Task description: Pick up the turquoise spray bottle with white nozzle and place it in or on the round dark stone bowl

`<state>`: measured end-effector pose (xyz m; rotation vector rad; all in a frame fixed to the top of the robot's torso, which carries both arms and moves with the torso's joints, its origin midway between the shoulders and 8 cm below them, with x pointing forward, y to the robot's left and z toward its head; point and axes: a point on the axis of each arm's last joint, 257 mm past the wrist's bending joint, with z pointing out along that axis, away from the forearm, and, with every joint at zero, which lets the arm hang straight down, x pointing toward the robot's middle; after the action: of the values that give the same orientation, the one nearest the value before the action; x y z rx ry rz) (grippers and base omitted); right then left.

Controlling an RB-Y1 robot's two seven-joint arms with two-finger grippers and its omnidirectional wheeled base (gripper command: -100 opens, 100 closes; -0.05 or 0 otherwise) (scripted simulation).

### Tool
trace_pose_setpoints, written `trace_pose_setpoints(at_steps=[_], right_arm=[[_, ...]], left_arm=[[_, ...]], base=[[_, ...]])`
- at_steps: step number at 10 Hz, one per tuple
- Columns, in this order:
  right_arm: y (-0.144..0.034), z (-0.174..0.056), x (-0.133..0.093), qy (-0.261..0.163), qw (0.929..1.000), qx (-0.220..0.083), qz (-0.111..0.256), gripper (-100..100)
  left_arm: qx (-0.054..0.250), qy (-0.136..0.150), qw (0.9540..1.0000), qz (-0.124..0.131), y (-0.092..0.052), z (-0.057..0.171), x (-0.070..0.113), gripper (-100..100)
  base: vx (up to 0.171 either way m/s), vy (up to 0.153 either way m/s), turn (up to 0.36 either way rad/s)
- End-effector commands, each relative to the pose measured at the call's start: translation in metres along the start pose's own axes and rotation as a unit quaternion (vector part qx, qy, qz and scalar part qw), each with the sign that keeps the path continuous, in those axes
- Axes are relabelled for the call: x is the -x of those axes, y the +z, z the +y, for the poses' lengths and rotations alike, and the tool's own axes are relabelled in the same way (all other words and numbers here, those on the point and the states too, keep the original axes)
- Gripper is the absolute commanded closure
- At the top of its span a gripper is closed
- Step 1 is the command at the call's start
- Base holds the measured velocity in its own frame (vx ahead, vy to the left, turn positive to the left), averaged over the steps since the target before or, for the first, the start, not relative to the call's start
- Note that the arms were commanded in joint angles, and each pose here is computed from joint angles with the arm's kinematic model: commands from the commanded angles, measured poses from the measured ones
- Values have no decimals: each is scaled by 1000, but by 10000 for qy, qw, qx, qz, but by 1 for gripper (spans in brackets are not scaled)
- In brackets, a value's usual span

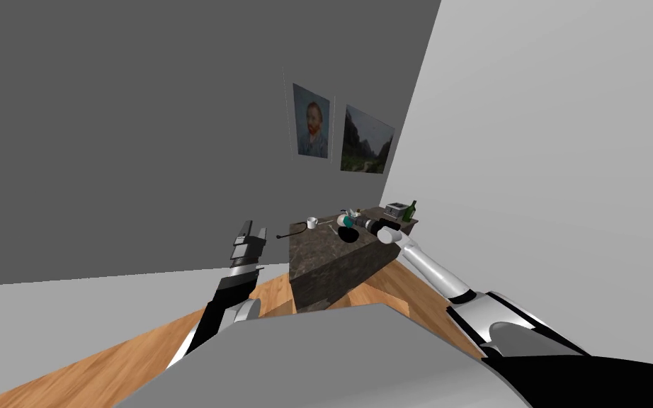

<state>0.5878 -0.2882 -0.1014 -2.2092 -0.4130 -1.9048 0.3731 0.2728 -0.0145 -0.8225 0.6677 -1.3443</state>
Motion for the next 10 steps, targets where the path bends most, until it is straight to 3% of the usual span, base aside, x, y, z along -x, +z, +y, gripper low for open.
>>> trace_pose_setpoints(at_steps=[1,3,4,5,10], right_arm=[[-4,-1,-14,-16,10000,-46,18,-100],[-11,0,-43,-77,9999,-127,61,-100],[-7,2,-37,-70,9999,-99,61,-100],[-7,2,-39,-62,9999,-105,55,0],[-7,2,-38,-62,9999,-105,55,0]], left_arm=[[0,0,10000,0,0,0,0,0],[0,0,10000,0,0,0,0,0],[0,0,10000,0,0,0,0,0],[0,0,10000,0,0,0,0,0],[0,0,10000,0,0,0,0,0]], base=[[3,63,-51],[0,56,-79],[-8,18,-26],[0,0,0],[0,0,0]])
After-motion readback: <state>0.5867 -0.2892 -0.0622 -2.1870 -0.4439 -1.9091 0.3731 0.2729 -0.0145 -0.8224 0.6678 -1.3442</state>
